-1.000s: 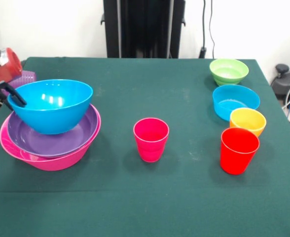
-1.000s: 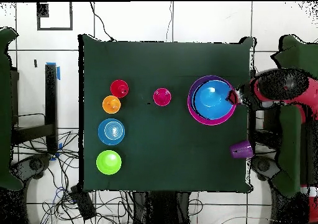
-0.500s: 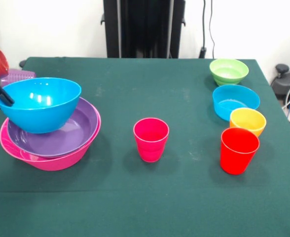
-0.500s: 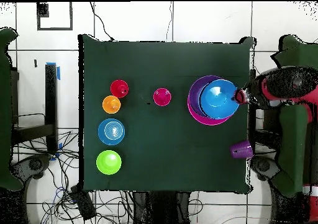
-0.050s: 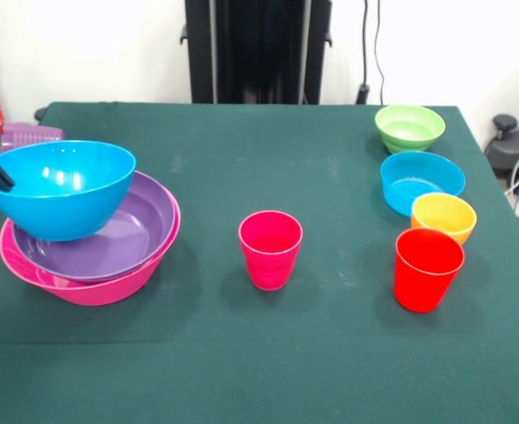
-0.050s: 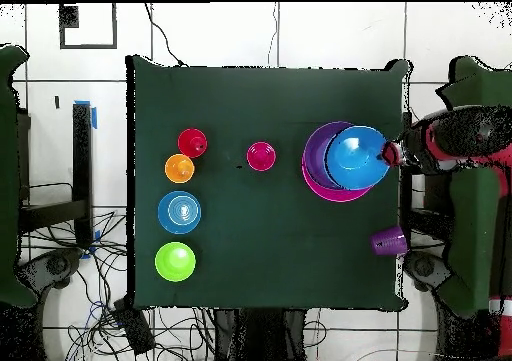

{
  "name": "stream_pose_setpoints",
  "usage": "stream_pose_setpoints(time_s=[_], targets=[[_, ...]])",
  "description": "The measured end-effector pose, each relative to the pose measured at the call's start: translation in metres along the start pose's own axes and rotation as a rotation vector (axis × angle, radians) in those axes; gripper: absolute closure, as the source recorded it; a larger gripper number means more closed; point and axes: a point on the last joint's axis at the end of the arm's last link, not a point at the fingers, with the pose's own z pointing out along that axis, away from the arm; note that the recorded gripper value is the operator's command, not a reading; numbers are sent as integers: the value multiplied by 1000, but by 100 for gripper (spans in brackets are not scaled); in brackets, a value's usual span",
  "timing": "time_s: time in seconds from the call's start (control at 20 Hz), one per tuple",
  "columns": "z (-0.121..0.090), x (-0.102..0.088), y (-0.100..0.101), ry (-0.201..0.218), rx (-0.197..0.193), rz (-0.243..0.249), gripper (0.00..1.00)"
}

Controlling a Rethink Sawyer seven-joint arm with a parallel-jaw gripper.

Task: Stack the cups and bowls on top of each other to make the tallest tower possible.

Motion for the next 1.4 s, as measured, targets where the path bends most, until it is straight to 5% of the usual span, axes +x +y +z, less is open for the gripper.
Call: stream_pose_setpoints(time_s=[1.4], targets=[[7, 14, -10, 28, 5, 27, 100]])
